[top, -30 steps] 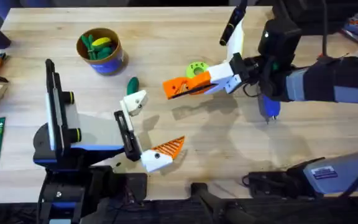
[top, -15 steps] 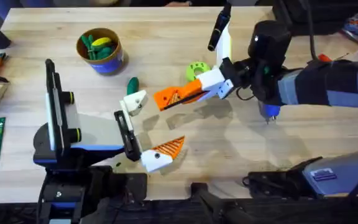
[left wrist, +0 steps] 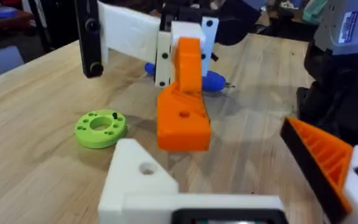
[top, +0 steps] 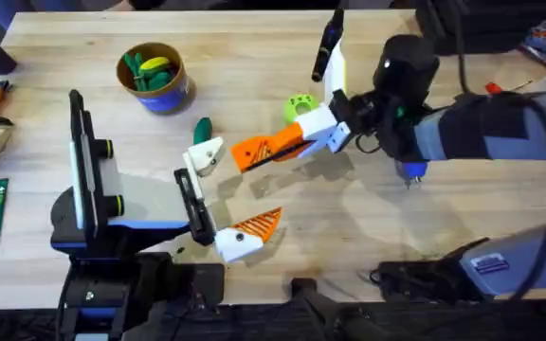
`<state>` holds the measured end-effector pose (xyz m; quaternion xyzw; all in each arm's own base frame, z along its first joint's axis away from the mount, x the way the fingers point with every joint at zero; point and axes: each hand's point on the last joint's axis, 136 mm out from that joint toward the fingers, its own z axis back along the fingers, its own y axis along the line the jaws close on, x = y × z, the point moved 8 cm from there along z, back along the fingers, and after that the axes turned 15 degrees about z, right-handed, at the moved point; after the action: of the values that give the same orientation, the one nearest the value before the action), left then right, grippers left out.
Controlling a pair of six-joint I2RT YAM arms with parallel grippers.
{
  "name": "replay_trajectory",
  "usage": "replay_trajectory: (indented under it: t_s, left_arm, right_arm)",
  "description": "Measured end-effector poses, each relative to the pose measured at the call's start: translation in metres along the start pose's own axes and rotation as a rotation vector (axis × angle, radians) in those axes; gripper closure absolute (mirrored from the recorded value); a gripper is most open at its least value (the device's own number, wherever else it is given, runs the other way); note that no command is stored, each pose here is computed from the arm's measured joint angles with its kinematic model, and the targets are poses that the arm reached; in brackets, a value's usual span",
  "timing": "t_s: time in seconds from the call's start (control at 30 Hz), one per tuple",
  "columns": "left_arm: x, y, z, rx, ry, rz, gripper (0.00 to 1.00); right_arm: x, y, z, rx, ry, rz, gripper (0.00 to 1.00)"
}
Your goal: Pick up the gripper from the table and insert it into the empty holder that is missing its gripper. Then pick up a screw, insert it into the mounting hole, and use the screwdriver to tighten it. Finally, clean up the table by picking up the vegetable and placing it into the bucket.
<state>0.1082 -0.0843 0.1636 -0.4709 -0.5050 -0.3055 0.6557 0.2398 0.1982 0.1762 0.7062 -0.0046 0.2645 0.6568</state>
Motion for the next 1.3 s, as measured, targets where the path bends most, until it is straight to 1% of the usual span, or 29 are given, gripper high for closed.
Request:
replay_trajectory:
  t_s: [0.13,0.27,0.6,0.83,1.13,1.3]
  left_arm:
    - [0.0,0.0,0.0,0.0,0.0,0.0,0.015]
    - [0.0,0.0,0.0,0.0,0.0,-0.001,0.015]
    - [0.0,0.0,0.0,0.0,0.0,-0.003,0.016]
    - [0.0,0.0,0.0,0.0,0.0,-0.002,0.015]
    - [0.0,0.0,0.0,0.0,0.0,-0.003,0.015]
    - [0.0,0.0,0.0,0.001,0.0,-0.003,0.015]
  right_arm:
    - [-0.004,-0.009,-0.001,0.001,0.003,-0.022,0.986]
    - [-0.001,-0.003,-0.002,0.004,0.004,0.056,0.986]
    - [0.0,-0.004,-0.009,-0.004,-0.009,0.012,0.986]
    - [-0.002,-0.013,-0.015,-0.009,-0.012,-0.036,0.986]
    - [0.0,-0.014,-0.015,-0.021,-0.035,-0.036,0.986]
    - [-0.001,-0.014,-0.02,-0.018,-0.026,-0.035,0.986]
